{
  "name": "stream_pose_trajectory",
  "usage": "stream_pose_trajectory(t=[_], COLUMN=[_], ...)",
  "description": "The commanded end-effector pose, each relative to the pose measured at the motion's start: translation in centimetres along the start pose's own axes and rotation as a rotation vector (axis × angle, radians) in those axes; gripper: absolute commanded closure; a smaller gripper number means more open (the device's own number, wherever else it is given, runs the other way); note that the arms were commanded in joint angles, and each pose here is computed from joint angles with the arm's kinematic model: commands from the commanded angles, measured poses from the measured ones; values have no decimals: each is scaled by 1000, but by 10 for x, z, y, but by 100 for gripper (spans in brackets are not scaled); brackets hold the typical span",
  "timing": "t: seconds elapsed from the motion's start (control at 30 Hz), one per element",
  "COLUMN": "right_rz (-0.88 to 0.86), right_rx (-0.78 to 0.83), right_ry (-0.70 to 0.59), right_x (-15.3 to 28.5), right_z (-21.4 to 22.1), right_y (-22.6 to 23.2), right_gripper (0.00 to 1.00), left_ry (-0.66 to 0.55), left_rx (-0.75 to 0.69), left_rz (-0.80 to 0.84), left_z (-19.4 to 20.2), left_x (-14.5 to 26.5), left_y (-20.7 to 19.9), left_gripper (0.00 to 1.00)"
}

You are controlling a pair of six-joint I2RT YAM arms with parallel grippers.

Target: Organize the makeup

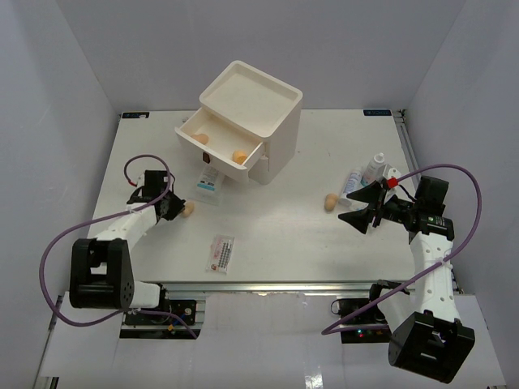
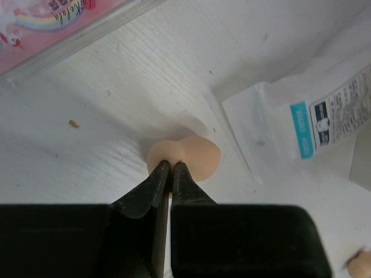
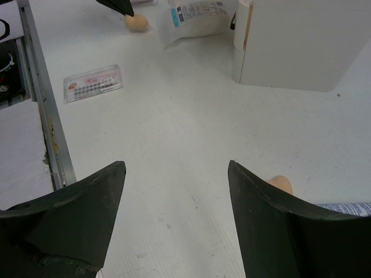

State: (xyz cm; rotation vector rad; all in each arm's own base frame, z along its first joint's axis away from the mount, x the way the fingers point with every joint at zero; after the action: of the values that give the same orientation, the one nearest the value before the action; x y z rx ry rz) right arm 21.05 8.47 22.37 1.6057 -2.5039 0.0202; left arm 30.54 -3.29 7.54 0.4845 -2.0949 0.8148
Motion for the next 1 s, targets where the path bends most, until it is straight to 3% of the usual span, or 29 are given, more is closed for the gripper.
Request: stream_pose_trajectory(t=[0.0,0.23,0.4,0.6,0.97], right_rz=[-16,-22,-21,-14,-5], right_rx=[7,6,0,-1,-3], right_ry=[-19,-23,-20,-15,-12], right_x=[0,0,-1,0,0], right_z=[-1,-1,1,2,3], right_y=[2,3,2,0,-1], right_gripper=[22,22,22,22,22], left_ry=[-70,-160,-149,-181,-123], left_rx=[-32,-95,-137,-211,-264], left_rz=[241,568,761,878,787], left_z=[-14,-22,-37,-63,-83], left_x=[53,137,185,225,165], left_y=[-31,-65,-107,-164,-221], left_gripper=[100,100,100,100,98])
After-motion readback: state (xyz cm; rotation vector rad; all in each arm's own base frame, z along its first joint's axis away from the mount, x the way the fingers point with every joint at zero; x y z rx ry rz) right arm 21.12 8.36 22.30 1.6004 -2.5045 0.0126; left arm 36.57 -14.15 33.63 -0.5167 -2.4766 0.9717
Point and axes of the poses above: each gripper's point midway between its finger pads, its own x axis back along the fingers, its own y axis along the line the jaws close on, z = x × y, the point moved 3 cm from there along x, back along the fingers, and after that the axes turned 2 degrees about -x, right-handed, at the moved point
